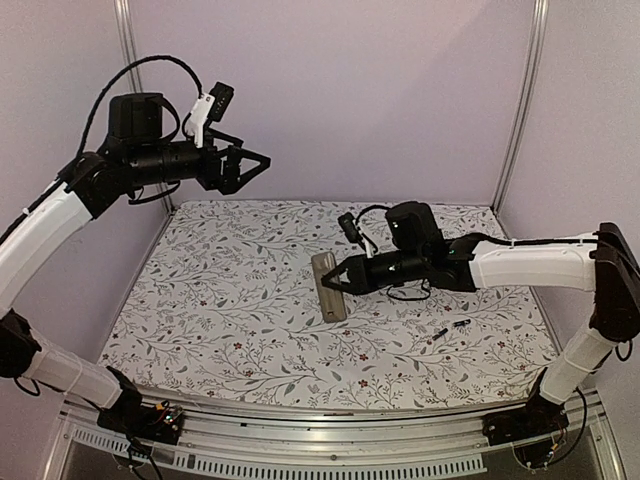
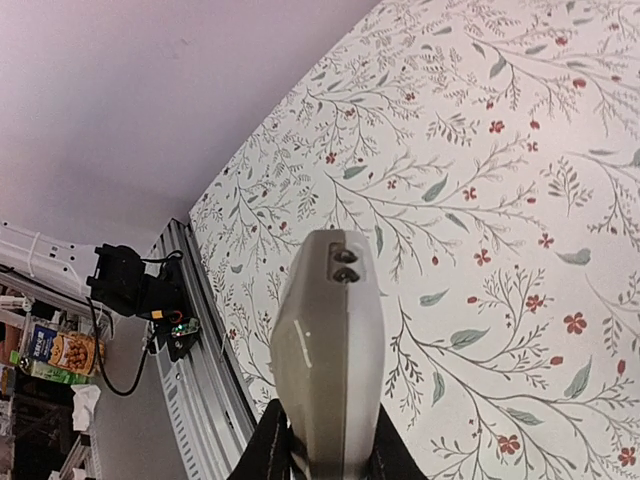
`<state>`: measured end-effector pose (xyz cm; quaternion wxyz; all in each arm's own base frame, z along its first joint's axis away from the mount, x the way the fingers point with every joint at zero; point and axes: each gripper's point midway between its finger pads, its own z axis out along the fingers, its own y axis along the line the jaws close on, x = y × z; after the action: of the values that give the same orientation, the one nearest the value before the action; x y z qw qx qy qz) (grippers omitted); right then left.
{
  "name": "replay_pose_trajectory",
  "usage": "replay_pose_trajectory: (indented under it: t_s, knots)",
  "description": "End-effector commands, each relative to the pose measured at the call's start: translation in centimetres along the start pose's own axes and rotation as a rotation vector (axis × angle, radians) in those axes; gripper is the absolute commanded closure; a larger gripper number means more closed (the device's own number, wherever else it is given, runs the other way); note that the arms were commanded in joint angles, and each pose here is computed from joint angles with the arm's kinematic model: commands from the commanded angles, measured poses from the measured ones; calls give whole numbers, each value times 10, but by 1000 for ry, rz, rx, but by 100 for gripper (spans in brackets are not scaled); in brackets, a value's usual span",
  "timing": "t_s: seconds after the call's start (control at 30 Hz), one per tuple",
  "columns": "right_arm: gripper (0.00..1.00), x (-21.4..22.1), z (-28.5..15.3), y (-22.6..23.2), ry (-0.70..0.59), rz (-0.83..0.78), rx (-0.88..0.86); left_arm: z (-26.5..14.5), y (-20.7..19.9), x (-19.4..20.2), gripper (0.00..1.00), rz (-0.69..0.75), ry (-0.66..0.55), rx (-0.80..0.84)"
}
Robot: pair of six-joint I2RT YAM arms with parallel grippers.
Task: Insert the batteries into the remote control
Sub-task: Pass from the left arm to the right, then pass from the right arm to the left
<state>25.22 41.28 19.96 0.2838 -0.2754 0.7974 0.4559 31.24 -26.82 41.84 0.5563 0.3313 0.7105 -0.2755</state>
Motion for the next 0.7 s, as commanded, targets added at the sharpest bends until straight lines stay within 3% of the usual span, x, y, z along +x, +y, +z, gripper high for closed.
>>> replay_pose_trajectory:
  t_s: [0.0,0.1,0.23,0.33,0.5,0.67]
  knots:
    - [100,30,17,-21,63,198,-21,7,21,43,0,34,147,-76]
    - [100,21,17,-17,32,209,-62,1,-6,58,2,145,167,76]
    - [100,-6,7,6,-30,149,-135,-18,-32,68,4,228,99,192]
    - [100,-32,-10,27,-126,113,-203,-25,-53,80,9,145,31,287]
    - [100,-88,-56,75,-349,14,-329,-32,-93,100,11,-120,-74,525]
    - [100,-109,-80,107,-432,-82,-435,-38,-142,106,11,-76,-104,708]
